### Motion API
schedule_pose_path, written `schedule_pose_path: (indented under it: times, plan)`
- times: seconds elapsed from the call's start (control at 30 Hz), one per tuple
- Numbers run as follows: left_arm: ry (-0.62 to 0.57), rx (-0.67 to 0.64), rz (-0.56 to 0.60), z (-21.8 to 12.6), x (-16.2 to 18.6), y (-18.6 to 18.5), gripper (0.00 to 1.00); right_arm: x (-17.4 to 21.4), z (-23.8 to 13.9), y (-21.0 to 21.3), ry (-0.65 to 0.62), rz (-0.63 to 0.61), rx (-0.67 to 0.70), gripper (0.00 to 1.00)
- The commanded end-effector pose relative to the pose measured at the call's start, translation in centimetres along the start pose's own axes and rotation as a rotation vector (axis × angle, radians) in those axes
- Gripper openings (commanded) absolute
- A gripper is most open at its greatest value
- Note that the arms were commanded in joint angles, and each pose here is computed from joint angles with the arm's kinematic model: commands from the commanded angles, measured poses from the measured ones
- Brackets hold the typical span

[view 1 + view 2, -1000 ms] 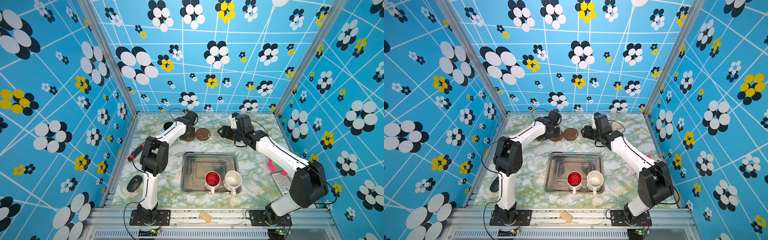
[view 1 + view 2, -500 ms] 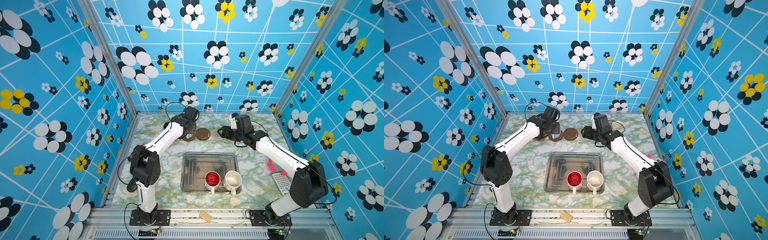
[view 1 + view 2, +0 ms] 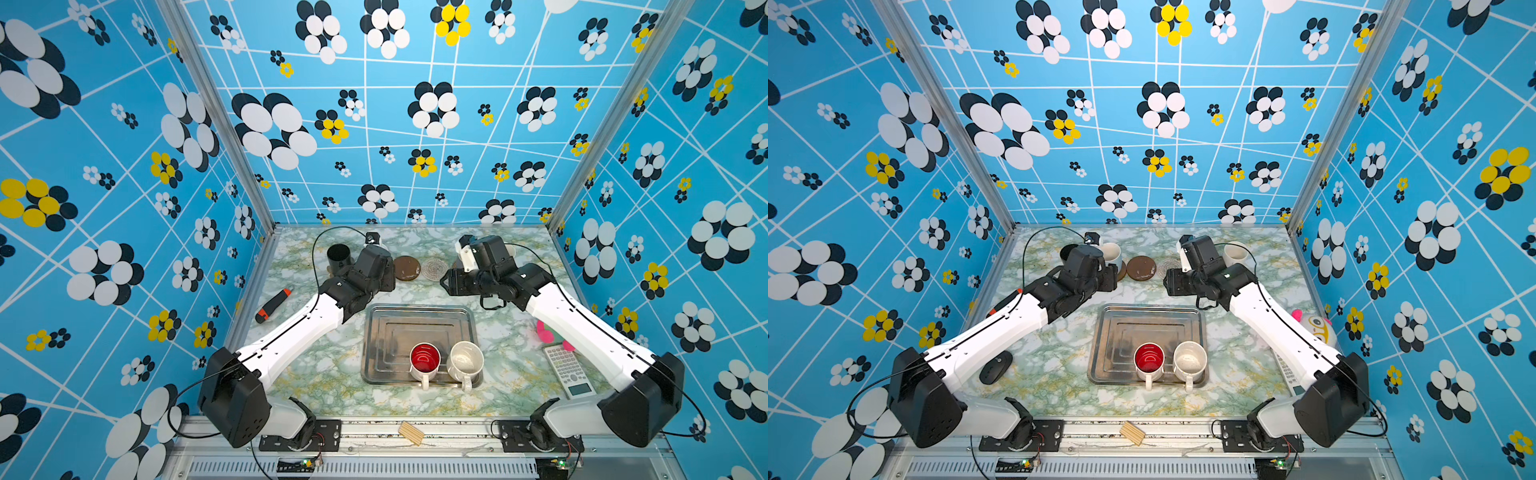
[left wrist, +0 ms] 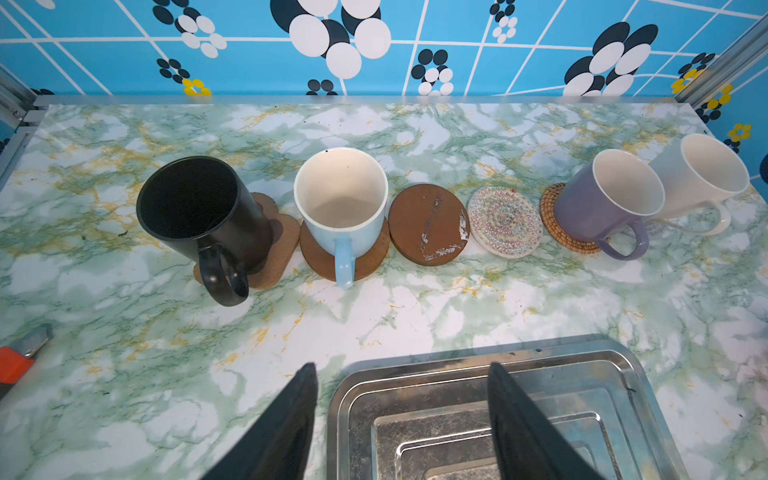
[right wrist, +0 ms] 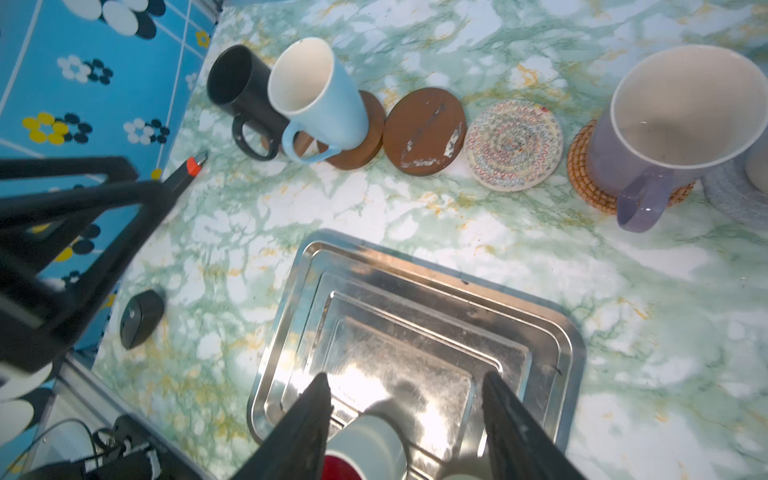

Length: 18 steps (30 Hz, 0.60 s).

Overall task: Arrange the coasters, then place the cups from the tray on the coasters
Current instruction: 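Raise the left gripper off the mug while the right gripper moves over the speckled mug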

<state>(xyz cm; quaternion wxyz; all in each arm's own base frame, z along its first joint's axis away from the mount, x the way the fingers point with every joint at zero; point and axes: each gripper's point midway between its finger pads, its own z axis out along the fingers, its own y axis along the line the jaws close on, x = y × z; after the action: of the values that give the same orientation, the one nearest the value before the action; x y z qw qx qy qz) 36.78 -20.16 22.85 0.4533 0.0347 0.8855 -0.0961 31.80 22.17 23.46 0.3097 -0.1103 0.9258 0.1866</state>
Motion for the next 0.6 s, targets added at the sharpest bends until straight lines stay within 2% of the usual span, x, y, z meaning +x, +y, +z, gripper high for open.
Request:
schedule_pose_path:
  times: [0.0,0.2,0.4,0.57]
  plan:
    - [-0.096,0.018,-0.040,-0.9,-1.0,0.2,0.66,4.2,-2.2,-0.9,0.145,-0.097,0.118,0.60]
    - [-0.130,0.038,-0.044,-1.1,-0.6,0.3,0.67,9.7,-3.6,-1.7,0.256,-0.097,0.191,0.60]
    - [-0.080,-0.008,-0.018,-0.1,0.2,0.8,0.67,13.1,-5.2,-2.5,0.301,-0.080,0.218,0.60]
    - [-0.104,-0.004,-0.025,-0.6,0.0,0.9,0.67,15.4,-6.4,-2.9,0.331,-0.051,0.239,0.59]
